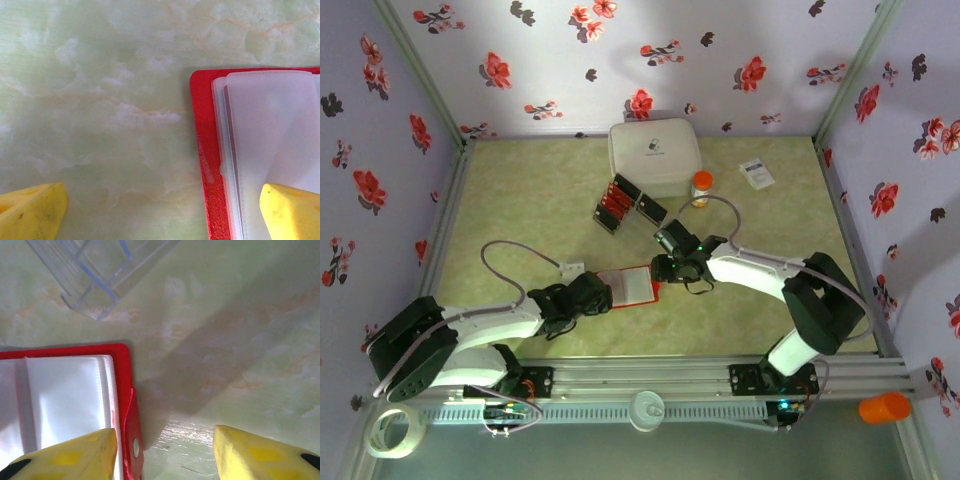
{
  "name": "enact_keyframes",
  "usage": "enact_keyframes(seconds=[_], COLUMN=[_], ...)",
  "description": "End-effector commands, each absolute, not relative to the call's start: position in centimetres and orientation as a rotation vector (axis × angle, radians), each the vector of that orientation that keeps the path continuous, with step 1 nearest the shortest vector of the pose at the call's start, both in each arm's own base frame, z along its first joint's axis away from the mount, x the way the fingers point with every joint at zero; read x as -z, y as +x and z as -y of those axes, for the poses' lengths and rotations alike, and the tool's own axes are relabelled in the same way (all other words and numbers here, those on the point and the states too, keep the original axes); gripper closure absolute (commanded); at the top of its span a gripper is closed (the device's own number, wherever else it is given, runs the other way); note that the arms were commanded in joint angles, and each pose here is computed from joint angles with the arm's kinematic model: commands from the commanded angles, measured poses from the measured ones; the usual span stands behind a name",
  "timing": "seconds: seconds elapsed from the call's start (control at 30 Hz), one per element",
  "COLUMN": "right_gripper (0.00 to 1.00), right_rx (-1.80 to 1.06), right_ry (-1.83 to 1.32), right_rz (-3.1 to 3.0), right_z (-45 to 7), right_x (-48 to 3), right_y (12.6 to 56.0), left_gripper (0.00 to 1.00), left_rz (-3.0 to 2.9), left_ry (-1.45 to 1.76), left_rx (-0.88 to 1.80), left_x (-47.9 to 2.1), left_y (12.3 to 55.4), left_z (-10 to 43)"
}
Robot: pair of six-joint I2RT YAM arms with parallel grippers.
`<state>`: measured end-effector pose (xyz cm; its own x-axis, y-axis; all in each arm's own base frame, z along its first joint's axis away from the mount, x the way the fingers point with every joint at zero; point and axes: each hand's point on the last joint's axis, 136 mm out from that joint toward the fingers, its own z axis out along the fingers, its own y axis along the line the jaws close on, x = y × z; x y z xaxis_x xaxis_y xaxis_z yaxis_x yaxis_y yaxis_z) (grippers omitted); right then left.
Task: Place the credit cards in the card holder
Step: Flip over the card slot on the card holder, then pick up the credit card from the storage box.
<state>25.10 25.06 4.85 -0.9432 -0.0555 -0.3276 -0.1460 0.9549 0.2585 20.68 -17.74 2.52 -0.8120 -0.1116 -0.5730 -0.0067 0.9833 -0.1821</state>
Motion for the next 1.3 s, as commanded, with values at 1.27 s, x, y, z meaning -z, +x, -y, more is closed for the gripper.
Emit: enact_keyframes(seconds=[1.27], right_gripper=[0.54], right_rx=[-0.403], right_ry=[-0.648], right_rz=[-2.664], right_z=[-33.4], right_x=[-14.0], right_y=[33.2], left_gripper=[0.00], left_rz=[-2.568], left_ry=[-0.127], left_rx=[0.147], left_x=[-1.5], left_y=[19.7], left_z=[16.0])
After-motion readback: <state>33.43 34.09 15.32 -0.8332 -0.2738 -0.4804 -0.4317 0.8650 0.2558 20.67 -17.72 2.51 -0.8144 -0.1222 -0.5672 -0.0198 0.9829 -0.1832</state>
